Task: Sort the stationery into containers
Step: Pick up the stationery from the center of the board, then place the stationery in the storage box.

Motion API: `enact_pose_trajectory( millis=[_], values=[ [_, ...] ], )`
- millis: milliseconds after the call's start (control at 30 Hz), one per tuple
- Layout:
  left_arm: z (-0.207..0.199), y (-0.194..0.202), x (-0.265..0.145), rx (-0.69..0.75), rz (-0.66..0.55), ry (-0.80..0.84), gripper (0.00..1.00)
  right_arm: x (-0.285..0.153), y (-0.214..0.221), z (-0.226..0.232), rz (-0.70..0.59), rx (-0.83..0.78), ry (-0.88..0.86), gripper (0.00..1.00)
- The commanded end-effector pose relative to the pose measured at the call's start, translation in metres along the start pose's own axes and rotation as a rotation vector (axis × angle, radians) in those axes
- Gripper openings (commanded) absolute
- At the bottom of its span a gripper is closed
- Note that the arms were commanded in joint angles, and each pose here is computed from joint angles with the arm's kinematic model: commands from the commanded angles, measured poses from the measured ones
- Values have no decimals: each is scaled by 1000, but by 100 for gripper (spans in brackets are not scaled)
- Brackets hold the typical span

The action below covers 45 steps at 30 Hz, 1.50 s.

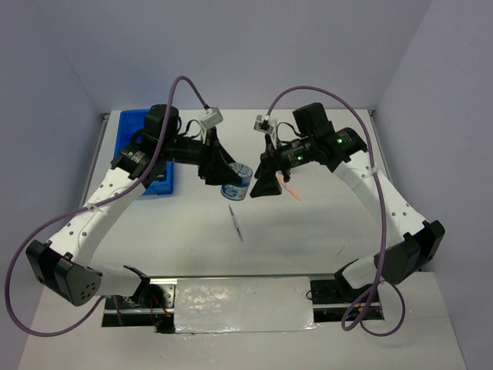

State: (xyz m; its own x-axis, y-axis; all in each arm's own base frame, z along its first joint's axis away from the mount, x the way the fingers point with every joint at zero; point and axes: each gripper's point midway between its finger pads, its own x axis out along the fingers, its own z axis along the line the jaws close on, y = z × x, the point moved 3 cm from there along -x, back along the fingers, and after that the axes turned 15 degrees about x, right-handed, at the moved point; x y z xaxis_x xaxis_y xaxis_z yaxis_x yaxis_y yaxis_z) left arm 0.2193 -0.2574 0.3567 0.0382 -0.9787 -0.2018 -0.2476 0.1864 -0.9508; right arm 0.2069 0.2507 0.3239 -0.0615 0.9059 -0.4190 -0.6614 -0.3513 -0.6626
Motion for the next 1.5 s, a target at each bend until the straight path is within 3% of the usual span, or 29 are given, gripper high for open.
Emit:
enact_pose_trajectory(
  millis=[0,167,233,267,300,400,433,533,667,1033,1467],
  values=[
    [13,-30,-23,86,-94,-155,0,-24,-10,-2,-130,-43,73,100],
    [76,-31,-65,15,-93,-564,0,-60,-13,-25,-319,-25,237,100],
    [115,-29,-98,-54,-104,-854,0,-73,-19,-30,-412,-1,347,100],
    [126,-27,-108,-80,-110,-940,0,-74,-19,-30,-437,51,351,100],
    [148,-21,-137,-121,-114,-1171,0,-74,-18,-29,-448,64,348,100],
    [181,4,-191,-238,-170,-1500,0,-66,-11,-24,-497,101,350,100],
    [192,15,-224,-271,-195,-1666,0,-61,-1,-16,-500,99,328,100],
    [214,45,-265,-329,-255,-1882,0,-49,10,0,-511,125,250,100],
    [238,63,-280,-325,-347,-1975,0,-42,24,29,-491,111,172,100],
    [270,97,-297,-294,-252,-2132,0,-37,51,41,-403,89,122,100],
    [282,134,-306,-274,-248,-2120,0,-26,47,33,-311,91,112,100]
  ],
)
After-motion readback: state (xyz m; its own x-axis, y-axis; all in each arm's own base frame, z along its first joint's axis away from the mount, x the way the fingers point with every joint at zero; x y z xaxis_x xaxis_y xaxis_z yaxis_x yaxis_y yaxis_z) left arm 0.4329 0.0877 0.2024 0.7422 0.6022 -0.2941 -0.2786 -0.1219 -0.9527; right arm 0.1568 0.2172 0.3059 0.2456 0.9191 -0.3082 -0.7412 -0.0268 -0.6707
